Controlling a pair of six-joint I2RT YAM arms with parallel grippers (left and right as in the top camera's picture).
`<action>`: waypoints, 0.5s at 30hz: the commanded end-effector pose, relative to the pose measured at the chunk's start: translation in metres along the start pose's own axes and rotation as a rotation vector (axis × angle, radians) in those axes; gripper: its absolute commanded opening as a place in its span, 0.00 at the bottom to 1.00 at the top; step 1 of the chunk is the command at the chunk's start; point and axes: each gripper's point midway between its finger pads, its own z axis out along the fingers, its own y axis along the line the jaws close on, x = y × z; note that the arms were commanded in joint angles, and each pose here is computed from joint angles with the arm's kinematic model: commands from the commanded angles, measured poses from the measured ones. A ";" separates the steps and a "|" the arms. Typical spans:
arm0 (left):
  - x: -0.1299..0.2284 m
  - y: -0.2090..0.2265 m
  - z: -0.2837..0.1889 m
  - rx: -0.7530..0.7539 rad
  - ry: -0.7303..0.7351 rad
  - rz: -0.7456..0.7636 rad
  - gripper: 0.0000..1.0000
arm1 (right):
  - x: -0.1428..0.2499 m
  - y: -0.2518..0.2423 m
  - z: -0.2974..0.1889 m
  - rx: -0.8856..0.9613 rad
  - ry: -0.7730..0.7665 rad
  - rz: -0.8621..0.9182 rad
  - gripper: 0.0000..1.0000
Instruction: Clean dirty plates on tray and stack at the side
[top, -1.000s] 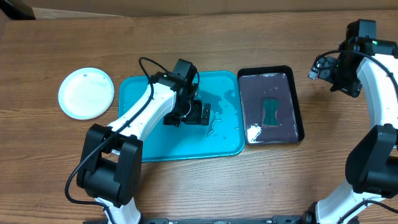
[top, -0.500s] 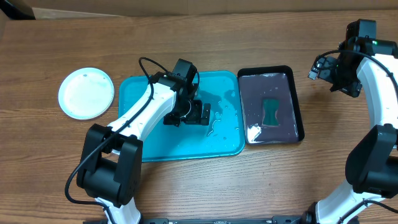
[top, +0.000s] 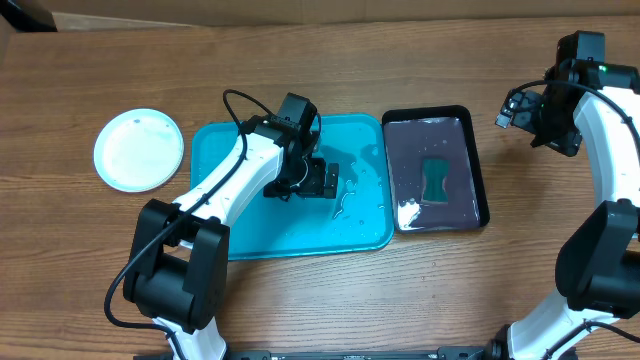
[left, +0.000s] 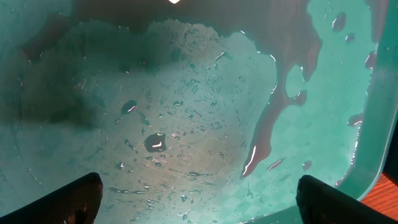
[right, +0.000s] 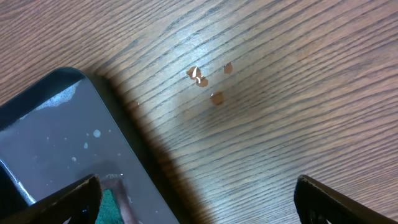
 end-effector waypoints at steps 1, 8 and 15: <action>-0.003 -0.001 -0.009 -0.001 -0.030 -0.002 1.00 | -0.006 0.000 -0.003 -0.001 -0.019 0.001 1.00; -0.003 -0.001 -0.009 -0.001 -0.030 -0.003 1.00 | -0.005 0.016 -0.028 -0.029 -0.079 -0.034 1.00; -0.003 -0.001 -0.009 -0.001 -0.030 -0.003 1.00 | 0.012 0.061 -0.135 -0.156 -0.322 -0.149 1.00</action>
